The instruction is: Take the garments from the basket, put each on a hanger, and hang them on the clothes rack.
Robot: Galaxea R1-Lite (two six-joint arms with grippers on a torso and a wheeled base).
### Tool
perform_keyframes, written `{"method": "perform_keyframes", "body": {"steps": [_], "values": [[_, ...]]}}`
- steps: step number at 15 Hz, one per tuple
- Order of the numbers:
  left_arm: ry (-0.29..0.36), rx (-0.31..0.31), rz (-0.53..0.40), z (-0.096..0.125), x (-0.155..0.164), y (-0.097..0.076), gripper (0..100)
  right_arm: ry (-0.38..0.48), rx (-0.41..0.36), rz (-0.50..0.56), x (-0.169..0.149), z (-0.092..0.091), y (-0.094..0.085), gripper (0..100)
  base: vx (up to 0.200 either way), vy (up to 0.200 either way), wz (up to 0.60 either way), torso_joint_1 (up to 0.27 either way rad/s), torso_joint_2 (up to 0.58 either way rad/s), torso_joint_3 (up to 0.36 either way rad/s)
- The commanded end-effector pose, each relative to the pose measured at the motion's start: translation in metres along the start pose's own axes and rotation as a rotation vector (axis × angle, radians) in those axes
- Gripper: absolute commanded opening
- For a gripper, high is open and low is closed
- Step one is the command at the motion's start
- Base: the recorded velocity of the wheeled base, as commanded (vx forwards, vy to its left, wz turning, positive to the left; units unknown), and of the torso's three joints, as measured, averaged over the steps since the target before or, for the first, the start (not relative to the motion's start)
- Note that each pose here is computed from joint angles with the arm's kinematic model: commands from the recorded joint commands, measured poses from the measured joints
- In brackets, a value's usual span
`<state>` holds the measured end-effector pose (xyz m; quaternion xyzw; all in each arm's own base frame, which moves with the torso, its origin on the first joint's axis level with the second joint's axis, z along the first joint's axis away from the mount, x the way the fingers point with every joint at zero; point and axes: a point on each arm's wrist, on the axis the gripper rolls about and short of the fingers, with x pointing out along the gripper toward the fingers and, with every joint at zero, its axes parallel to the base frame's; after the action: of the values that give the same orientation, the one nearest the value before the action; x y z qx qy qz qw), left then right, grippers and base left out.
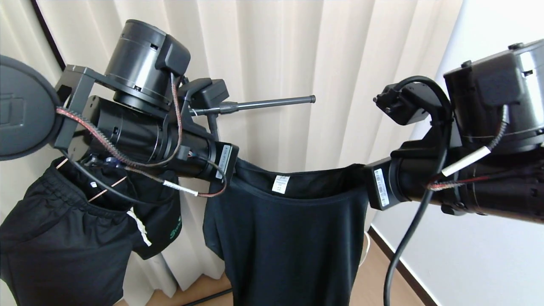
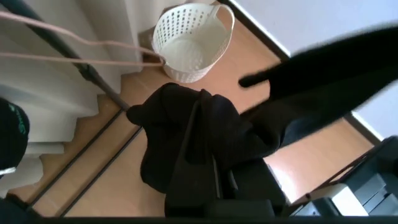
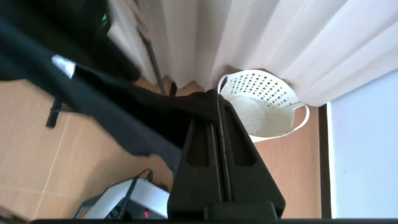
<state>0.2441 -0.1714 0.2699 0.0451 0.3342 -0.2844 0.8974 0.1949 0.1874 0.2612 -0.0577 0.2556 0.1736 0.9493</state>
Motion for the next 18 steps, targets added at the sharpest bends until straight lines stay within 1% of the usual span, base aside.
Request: {"method": "perform_keyframes", "body": {"steps": [1,2,3,5,6,7,8,9,10,11,12,13,14,16,18], "values": [[0.034,0.02,-0.011,-0.018,-0.01,-0.004,0,0.001,0.009,-0.016,0.026,0.013,0.007,0,0.0,0.0,0.0,0.0,0.0,0.0],[0.054,0.03,-0.022,-0.024,-0.009,-0.008,0,-0.009,0.012,-0.014,0.03,0.018,0.01,0,0.0,0.0,0.0,0.0,0.0,0.0],[0.098,0.046,-0.038,-0.036,-0.005,-0.014,0,-0.026,0.017,-0.011,0.037,0.027,0.014,0,0.0,0.0,0.0,0.0,0.0,0.0],[0.166,0.079,-0.076,-0.055,0.002,-0.028,0,-0.052,0.03,-0.004,0.047,0.039,0.021,0,0.0,0.0,0.0,0.0,0.0,0.0],[0.186,0.085,-0.098,-0.062,0.003,-0.036,0,-0.06,0.037,-0.002,0.052,0.043,0.023,0,0.0,0.0,0.0,0.0,0.0,0.0],[0.189,0.083,-0.127,-0.065,0.004,-0.046,0,-0.063,0.039,0.0,0.056,0.045,0.025,0,0.0,0.0,0.0,0.0,0.0,0.0],[0.181,0.066,-0.155,-0.066,0.004,-0.057,0,-0.075,0.043,0.006,0.062,0.046,0.029,0,0.0,0.0,0.0,0.0,0.0,0.0],[0.175,0.058,-0.172,-0.067,0.003,-0.062,0,-0.085,0.047,0.008,0.067,0.047,0.03,0,0.0,0.0,0.0,0.0,0.0,0.0],[0.167,0.042,-0.201,-0.068,0.002,-0.072,0,-0.109,0.057,0.016,0.072,0.047,0.034,0,0.0,0.0,0.0,0.0,0.0,0.0],[0.159,0.019,-0.219,-0.068,0.001,-0.079,0,-0.116,0.06,0.019,0.075,0.047,0.035,0,0.0,0.0,0.0,0.0,0.0,0.0],[0.15,0.01,-0.228,-0.067,0.0,-0.081,0,-0.117,0.061,0.019,0.075,0.047,0.036,0,0.0,0.0,0.0,0.0,0.0,0.0],[0.123,-0.026,-0.239,-0.064,0.0,-0.083,0,-0.121,0.078,0.036,0.072,0.047,0.041,0,0.0,0.0,0.0,0.0,0.0,0.0],[0.108,-0.037,-0.244,-0.063,0.0,-0.084,0,-0.126,0.094,0.044,0.07,0.048,0.043,0,0.0,0.0,0.0,0.0,0.0,0.0],[0.104,-0.073,-0.251,-0.062,-0.004,-0.084,0,-0.132,0.096,0.049,0.067,0.049,0.043,0,0.0,0.0,0.0,0.0,0.0,0.0],[0.104,-0.085,-0.259,-0.063,-0.005,-0.086,0,-0.131,0.099,0.054,0.067,0.049,0.043,0,0.0,0.0,0.0,0.0,0.0,0.0]]}}
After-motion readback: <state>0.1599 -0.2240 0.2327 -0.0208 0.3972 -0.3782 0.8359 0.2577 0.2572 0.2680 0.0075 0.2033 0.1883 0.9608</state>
